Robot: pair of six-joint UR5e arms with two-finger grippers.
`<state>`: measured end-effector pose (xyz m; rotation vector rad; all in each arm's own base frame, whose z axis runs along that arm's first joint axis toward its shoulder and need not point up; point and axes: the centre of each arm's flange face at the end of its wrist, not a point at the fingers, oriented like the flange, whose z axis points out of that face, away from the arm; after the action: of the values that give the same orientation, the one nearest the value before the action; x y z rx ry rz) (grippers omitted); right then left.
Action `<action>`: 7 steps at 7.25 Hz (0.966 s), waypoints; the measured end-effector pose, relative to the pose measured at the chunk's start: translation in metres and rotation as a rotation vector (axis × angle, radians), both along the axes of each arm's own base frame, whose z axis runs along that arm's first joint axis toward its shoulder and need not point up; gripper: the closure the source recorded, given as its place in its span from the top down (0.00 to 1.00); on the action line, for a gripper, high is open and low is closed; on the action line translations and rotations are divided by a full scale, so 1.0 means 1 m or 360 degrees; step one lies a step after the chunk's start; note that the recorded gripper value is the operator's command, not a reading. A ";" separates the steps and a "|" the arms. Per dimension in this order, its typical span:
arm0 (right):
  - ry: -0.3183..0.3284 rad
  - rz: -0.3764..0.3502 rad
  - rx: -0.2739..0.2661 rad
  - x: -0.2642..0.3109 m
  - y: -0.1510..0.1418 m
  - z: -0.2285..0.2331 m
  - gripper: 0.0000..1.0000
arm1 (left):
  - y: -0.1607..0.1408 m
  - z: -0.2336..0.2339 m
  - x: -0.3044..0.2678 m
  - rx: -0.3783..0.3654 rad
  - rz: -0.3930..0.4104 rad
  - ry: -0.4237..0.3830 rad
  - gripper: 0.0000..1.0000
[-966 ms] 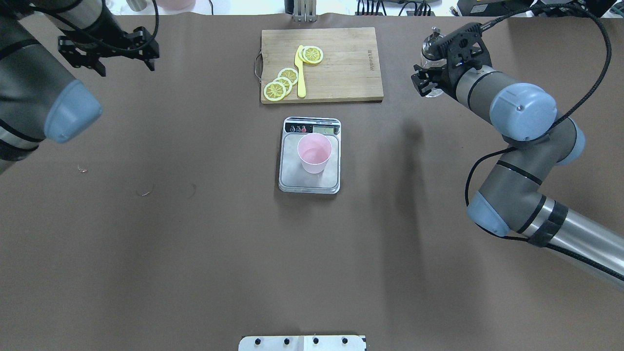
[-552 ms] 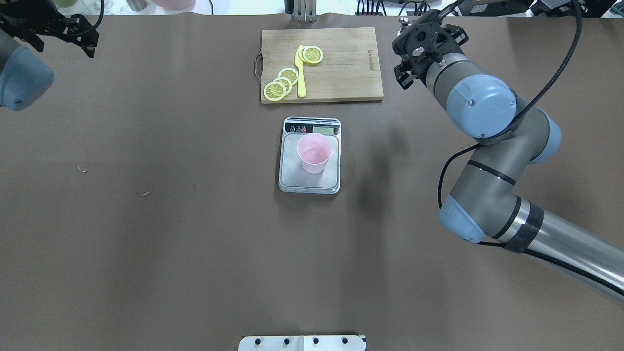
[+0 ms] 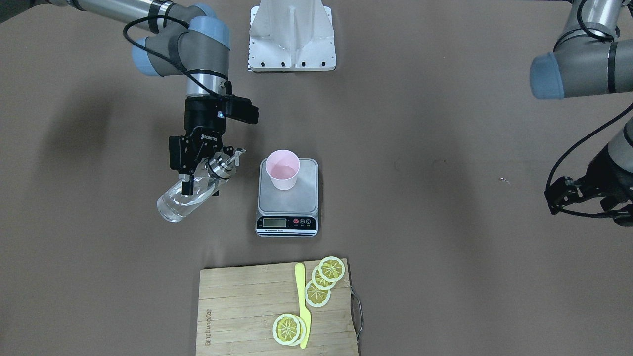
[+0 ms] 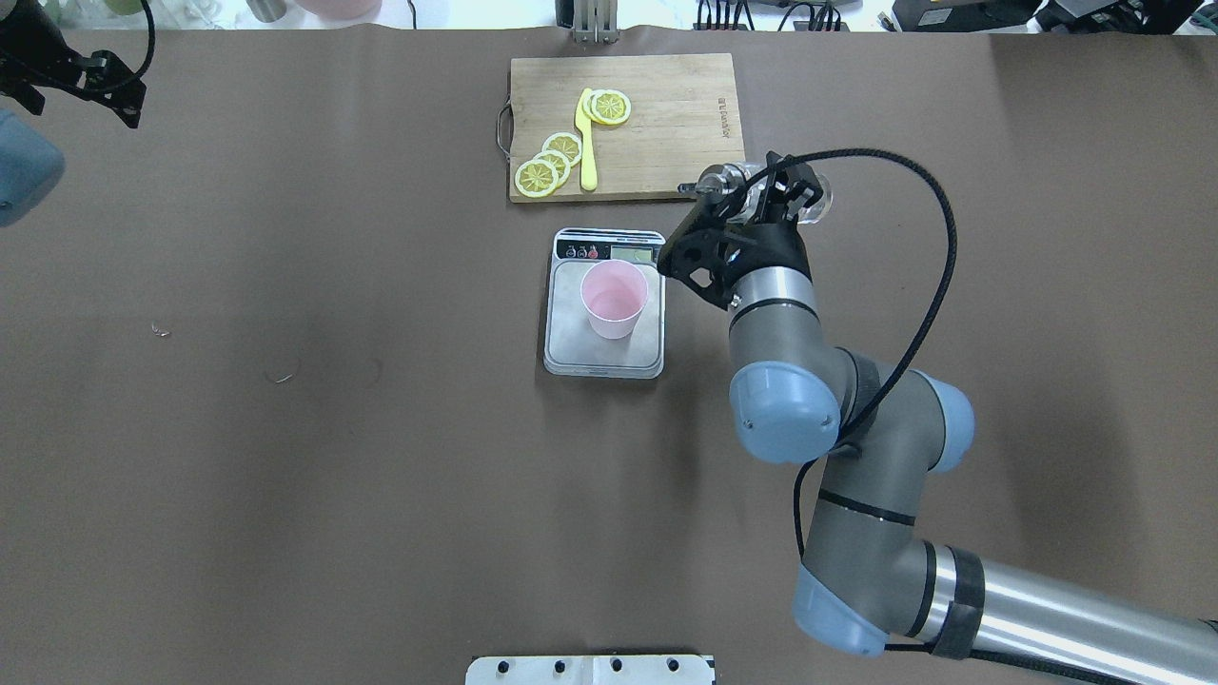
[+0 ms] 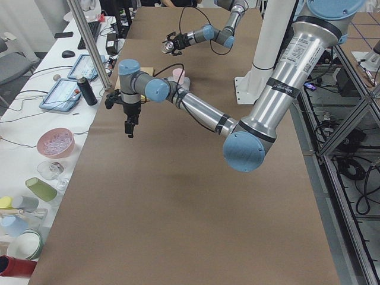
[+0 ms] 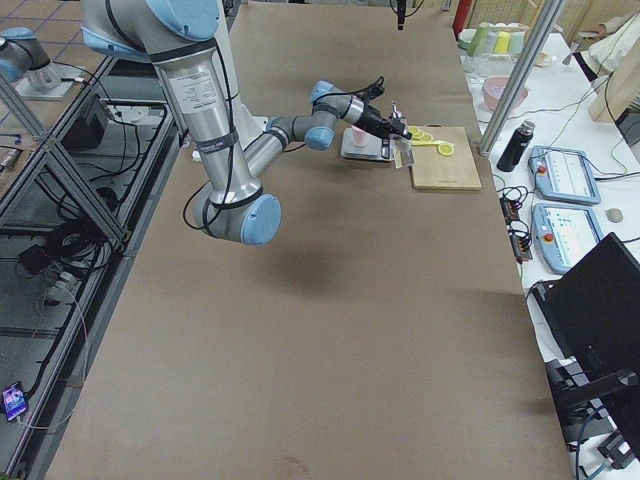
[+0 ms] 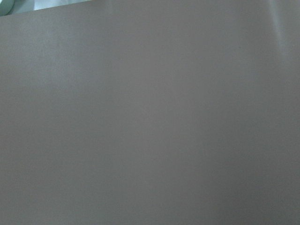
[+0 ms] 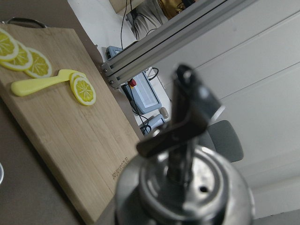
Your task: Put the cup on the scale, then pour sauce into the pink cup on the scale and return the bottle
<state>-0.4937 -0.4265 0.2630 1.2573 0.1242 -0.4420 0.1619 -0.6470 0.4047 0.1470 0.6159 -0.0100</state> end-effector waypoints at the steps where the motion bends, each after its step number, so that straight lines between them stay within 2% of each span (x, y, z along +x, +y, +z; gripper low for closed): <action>1: 0.0150 0.0038 0.0060 -0.009 0.015 0.003 0.00 | -0.002 0.005 0.000 -0.0007 -0.0001 -0.0002 0.99; 4: 0.0598 0.0132 0.0192 -0.011 0.026 0.022 0.00 | -0.003 0.008 0.000 -0.0011 -0.0001 -0.0002 0.99; 5: 0.0700 0.0159 0.0219 -0.013 0.027 0.026 0.00 | -0.003 0.008 0.000 -0.0009 0.0000 -0.0002 0.99; 7: 0.0791 0.0176 0.0237 -0.021 0.026 0.030 0.00 | -0.003 0.008 0.000 -0.0009 0.0001 -0.0002 0.99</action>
<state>-0.5147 -0.4003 0.2930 1.2566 0.6548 -0.6515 0.1620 -0.6498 0.4129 0.1413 0.6146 -0.0111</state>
